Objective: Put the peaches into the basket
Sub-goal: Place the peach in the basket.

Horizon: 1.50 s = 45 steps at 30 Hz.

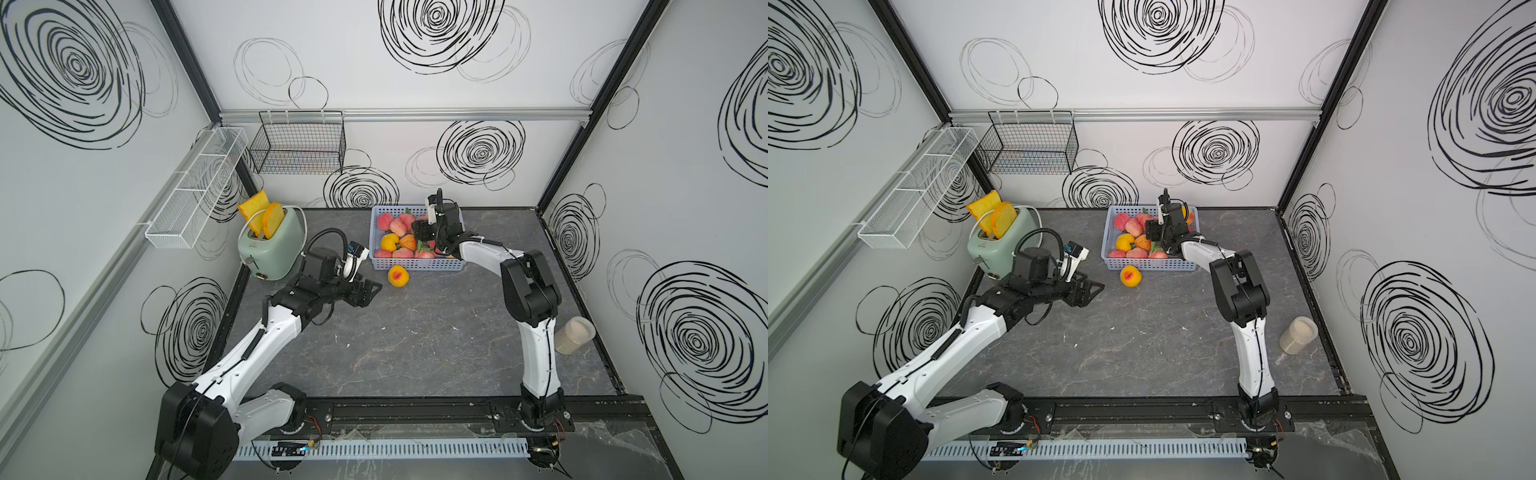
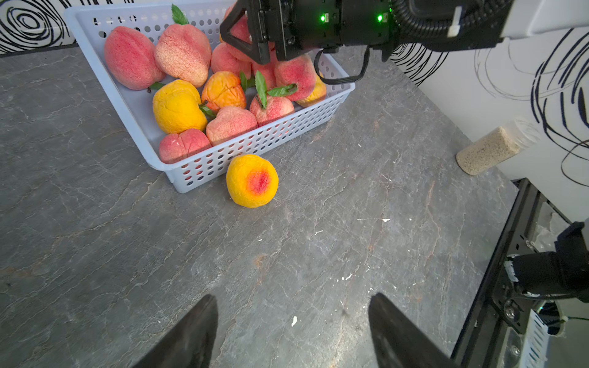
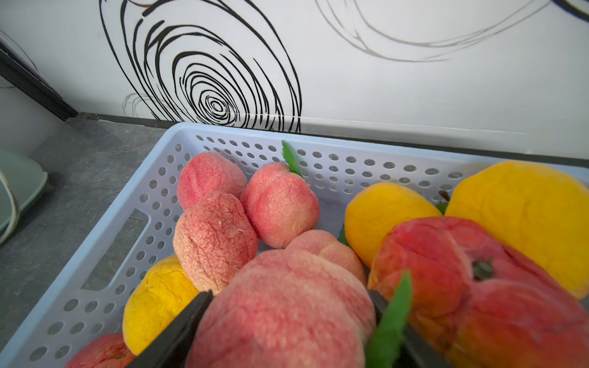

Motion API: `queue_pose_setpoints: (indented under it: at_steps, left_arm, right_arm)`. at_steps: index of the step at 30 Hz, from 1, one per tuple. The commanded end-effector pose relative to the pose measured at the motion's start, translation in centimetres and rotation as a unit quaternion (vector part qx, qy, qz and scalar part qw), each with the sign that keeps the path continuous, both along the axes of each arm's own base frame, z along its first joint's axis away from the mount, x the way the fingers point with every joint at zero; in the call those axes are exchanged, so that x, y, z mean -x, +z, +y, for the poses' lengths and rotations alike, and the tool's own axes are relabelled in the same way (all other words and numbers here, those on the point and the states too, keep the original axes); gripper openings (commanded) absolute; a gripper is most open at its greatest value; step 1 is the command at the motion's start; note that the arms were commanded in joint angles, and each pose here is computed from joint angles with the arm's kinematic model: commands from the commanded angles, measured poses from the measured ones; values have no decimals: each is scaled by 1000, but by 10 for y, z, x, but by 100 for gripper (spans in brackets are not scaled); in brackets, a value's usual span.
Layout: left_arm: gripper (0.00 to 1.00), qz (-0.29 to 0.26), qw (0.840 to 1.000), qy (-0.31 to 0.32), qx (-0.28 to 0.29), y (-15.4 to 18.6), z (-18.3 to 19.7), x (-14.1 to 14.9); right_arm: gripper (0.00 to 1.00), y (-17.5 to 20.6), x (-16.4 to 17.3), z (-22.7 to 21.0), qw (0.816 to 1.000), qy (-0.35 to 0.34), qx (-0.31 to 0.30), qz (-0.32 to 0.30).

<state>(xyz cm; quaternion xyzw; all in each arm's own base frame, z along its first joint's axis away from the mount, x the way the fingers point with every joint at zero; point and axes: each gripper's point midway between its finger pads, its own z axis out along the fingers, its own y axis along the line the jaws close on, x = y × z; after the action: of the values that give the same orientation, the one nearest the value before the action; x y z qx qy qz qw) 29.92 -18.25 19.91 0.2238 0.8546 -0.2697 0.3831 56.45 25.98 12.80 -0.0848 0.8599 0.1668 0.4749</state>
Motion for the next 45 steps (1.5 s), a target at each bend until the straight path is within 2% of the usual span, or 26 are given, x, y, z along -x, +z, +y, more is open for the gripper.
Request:
queue_pose_setpoints:
  at_steps: [1, 7, 14, 19, 25, 33, 38, 45]
  left_arm:
    - [79, -15, 1000, 0, 9, 10, -1, -7]
    - [79, -12, 1000, 1, 9, 9, 0, -8]
    - [79, -6, 1000, -4, 15, 7, -3, -6]
    - [79, -6, 1000, -1, 16, 7, -3, -7]
    - [78, -9, 1000, 5, 14, 8, -1, -9]
    - [78, -7, 1000, 13, 16, 6, 0, -11]
    - [76, -4, 999, 26, 19, 3, 0, -16]
    - [77, 8, 996, 87, 16, -11, 8, -32]
  right_arm:
    - [85, 0, -3, -5, 1000, -8, 14, 4]
    - [89, 21, 0, -8, 1000, -9, 16, -12]
    - [90, 84, 19, -13, 998, 2, -9, -66]
    - [92, 125, 50, -25, 994, 13, -20, -108]
    - [93, 139, 106, -48, 990, 11, -57, -129]
    - [93, 105, 174, -79, 991, 6, -60, -119]
    - [92, 74, 203, -90, 993, 10, -61, -96]
    - [89, 35, 256, -78, 989, 68, -120, -54]
